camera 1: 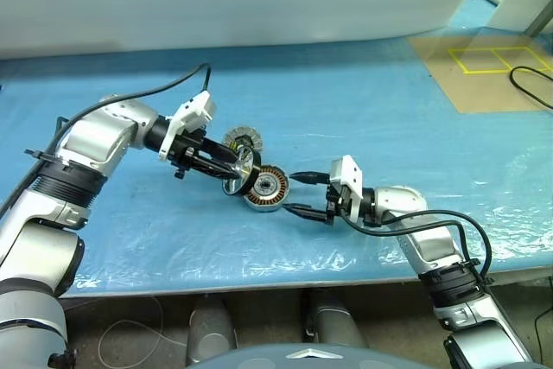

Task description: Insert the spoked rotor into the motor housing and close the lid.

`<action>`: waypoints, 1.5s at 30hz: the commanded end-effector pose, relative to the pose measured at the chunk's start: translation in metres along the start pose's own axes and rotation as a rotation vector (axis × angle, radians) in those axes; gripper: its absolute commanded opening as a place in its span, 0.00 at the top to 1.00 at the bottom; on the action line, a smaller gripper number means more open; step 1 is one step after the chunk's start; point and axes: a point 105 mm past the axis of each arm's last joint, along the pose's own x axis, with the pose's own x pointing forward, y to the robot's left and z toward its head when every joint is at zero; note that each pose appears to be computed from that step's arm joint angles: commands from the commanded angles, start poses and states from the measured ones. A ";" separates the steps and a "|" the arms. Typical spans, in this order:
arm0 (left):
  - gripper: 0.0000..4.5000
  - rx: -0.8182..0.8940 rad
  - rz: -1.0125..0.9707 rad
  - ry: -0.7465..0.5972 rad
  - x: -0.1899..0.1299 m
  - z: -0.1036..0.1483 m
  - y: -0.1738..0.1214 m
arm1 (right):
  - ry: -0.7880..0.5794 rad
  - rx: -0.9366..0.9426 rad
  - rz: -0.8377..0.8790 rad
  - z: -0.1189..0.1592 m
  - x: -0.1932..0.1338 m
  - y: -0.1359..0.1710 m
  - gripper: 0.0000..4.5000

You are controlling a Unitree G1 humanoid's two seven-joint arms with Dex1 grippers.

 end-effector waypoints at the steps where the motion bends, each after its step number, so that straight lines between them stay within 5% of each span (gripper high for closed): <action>1: 0.67 0.055 0.072 -0.040 -0.002 0.009 0.007 | -0.034 -0.033 -0.019 0.010 -0.009 -0.001 0.00; 25: 0.67 0.008 0.124 -0.059 0.033 -0.024 0.026 | -0.003 -0.046 -0.052 0.004 -0.014 0.000 0.00; 45: 0.67 0.006 0.100 -0.064 0.042 -0.026 0.030 | 0.011 -0.049 -0.070 0.000 -0.015 -0.001 0.00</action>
